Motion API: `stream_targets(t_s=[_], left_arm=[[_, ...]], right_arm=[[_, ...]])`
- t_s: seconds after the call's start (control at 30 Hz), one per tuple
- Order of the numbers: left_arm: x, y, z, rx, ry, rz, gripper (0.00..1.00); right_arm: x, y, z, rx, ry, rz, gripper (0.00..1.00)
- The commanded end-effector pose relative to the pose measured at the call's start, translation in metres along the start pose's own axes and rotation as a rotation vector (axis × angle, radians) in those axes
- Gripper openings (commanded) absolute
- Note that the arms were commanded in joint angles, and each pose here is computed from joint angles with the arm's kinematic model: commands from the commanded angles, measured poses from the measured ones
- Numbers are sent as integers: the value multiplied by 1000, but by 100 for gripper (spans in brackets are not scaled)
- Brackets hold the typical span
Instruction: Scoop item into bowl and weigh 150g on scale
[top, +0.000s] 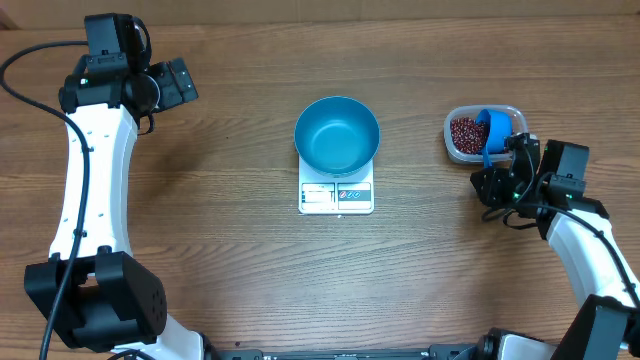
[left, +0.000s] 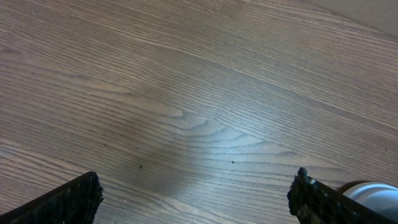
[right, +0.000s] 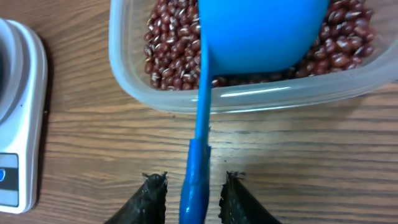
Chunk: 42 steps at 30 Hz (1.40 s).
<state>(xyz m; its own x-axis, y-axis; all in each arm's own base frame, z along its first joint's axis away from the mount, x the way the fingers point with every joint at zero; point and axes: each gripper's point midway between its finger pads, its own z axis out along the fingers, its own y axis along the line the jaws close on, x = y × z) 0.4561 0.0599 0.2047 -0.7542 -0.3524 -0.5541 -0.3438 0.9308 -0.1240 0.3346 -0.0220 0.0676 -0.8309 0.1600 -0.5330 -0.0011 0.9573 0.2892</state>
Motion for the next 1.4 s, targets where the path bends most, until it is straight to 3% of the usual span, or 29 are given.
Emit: stream_targets(t_s=[0.0,0.17,0.33,0.43,0.63,0.7,0.77,0.8,0.9,1.0,1.37], left_arm=[[-1,-2,2,5,2,-1,100],[-1,-2,2,5,2,-2,100],[-1,-2,2,5,2,-1,100],[-1,-2,2,5,2,-1,100],[-1,-2,2,5,2,-1,100],[-1,-2,2,5,2,-1,100],[-1,-2,2,5,2,-1,100],[-1,-2,2,5,2,-1,100],[-1,-2,2,5,1,-2,100],[-1,-2,2,5,2,-1,100],[-1,-2,2,5,2,-1,100]], right_arm=[[-10,-5,-8,53,-30,-24,31],[-21,-2,-26,77,-81,-35,34],[-21,3,-27,50,-83,-36,24],[-17,3,-26,51,-67,-30,30],[-12,4,-24,44,-52,-22,30],[-13,4,-24,45,-56,-24,21],[-13,4,-24,41,-58,-24,4],[-13,4,-24,41,-54,-22,4],[-9,4,-24,41,-40,-17,7],[-7,4,-24,41,-32,-14,18],[-13,1,-17,41,-50,-21,19]])
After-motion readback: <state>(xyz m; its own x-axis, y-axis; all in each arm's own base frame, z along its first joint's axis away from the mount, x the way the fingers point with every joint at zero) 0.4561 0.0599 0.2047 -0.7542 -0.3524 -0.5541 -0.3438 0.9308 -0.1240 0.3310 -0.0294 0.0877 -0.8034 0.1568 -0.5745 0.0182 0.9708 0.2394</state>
